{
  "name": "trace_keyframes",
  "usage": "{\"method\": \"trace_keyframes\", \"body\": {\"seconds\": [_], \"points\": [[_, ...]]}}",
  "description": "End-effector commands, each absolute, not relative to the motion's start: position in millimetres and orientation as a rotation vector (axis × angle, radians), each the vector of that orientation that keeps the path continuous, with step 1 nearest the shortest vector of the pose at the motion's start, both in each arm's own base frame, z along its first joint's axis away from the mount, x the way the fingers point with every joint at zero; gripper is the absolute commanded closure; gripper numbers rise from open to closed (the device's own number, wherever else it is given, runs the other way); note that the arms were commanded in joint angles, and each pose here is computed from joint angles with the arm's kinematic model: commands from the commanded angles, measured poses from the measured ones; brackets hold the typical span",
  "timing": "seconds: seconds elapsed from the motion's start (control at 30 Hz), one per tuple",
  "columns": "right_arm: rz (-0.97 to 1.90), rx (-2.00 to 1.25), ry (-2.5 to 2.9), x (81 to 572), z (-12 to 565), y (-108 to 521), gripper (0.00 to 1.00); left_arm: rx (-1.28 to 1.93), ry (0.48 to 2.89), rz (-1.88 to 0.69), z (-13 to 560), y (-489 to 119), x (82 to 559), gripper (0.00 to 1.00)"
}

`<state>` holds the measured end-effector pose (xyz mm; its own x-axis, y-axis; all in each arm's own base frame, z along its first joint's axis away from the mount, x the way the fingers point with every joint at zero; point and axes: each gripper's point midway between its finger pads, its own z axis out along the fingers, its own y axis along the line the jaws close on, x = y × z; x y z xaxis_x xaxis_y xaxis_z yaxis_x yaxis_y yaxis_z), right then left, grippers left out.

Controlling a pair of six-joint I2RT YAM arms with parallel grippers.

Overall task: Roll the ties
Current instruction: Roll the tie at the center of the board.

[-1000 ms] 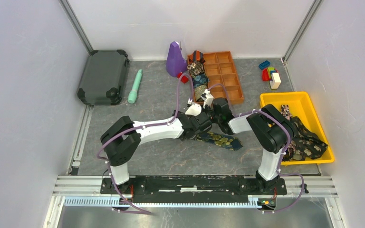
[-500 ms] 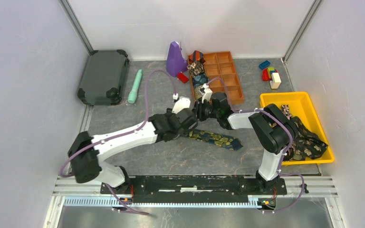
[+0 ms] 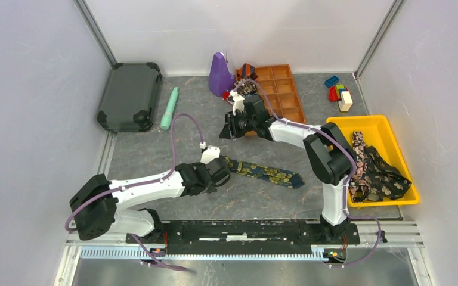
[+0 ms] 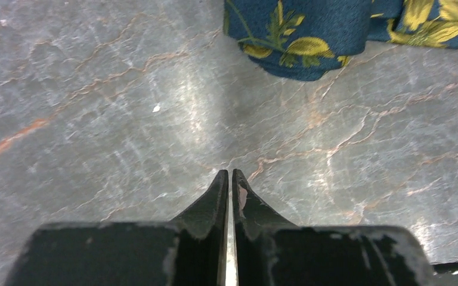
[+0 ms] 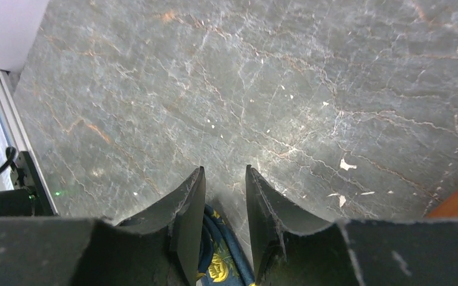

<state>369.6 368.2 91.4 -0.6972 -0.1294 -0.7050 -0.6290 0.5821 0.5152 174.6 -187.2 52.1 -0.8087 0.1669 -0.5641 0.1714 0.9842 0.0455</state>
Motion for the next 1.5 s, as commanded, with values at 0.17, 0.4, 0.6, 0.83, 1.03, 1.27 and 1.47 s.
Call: {"method": "trace_keyframes", "body": {"seconds": [0.17, 0.4, 0.6, 0.83, 1.03, 1.27, 1.47], "points": [[0.971, -0.739, 2.373, 363, 43, 373, 0.65, 0.005, 2.47, -0.252, 44, -228, 204, 0.92], [0.971, -0.789, 2.424, 357, 20, 378, 0.67, -0.06, 2.45, -0.259, 37, -225, 222, 0.93], [0.989, -0.826, 2.443, 347, 11, 379, 0.68, -0.095, 2.423, -0.278, 38, -227, 239, 0.93], [1.013, -0.842, 2.453, 339, 5, 378, 0.68, -0.127, 2.391, -0.324, 43, -238, 254, 0.93], [1.026, -0.852, 2.46, 335, 1, 378, 0.68, -0.15, 2.365, -0.326, 48, -243, 264, 0.93], [1.052, -0.855, 2.469, 326, -2, 378, 0.68, -0.158, 2.342, -0.33, 55, -251, 276, 0.93], [1.067, -0.843, 2.473, 319, -5, 374, 0.69, -0.166, 2.331, -0.321, 55, -254, 282, 0.93]]}}
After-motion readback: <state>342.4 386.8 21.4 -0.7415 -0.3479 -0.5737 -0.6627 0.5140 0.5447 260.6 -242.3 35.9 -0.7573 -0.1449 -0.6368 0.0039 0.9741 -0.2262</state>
